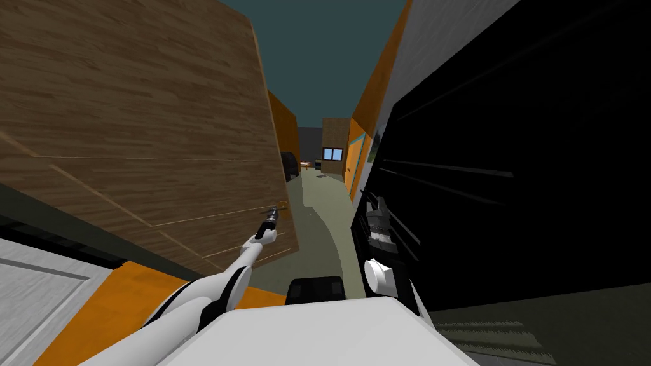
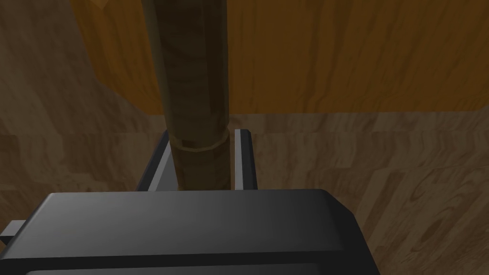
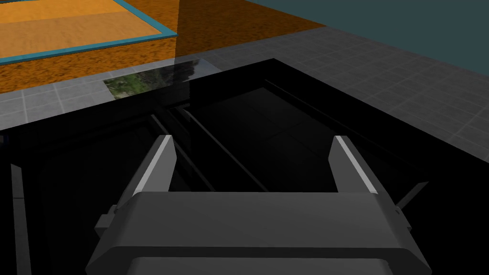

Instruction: Push the door open

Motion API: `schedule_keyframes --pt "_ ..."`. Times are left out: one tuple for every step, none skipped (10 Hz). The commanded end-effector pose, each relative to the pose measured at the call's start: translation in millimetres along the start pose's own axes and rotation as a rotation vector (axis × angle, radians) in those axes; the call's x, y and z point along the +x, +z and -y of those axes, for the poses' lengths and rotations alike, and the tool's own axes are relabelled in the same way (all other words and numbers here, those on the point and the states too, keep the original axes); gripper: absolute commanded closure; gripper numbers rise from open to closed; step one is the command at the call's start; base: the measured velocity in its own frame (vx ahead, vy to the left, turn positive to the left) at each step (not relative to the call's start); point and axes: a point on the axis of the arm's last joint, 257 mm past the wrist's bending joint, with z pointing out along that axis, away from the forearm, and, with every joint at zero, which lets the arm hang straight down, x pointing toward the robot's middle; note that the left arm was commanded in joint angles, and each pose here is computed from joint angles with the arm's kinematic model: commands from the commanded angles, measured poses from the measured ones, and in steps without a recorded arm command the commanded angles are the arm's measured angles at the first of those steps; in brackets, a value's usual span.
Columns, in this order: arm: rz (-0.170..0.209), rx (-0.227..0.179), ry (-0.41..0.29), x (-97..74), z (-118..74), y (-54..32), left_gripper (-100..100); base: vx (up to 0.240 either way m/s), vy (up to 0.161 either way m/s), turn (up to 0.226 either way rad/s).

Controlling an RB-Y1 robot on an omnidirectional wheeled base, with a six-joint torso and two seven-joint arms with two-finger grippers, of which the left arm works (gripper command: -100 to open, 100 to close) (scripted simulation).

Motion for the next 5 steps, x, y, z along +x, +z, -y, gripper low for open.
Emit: schedule_keyframes --pt "0.005 0.01 0.002 -3.8 3.5 3.4 100 0.035 -0.009 0.005" --pt "0.024 0.01 0.002 -14.7 3.7 3.1 100 0.078 -0.047 0.022" --pt "0.03 0.01 0.002 -17.8 3.7 3.0 100 0.146 -0.116 0.063" --pt "0.038 0.01 0.002 -22.3 3.8 2.8 100 0.145 -0.094 0.077" --pt "0.038 0.01 0.002 -22.3 3.8 2.8 100 0.099 -0.035 0.037"
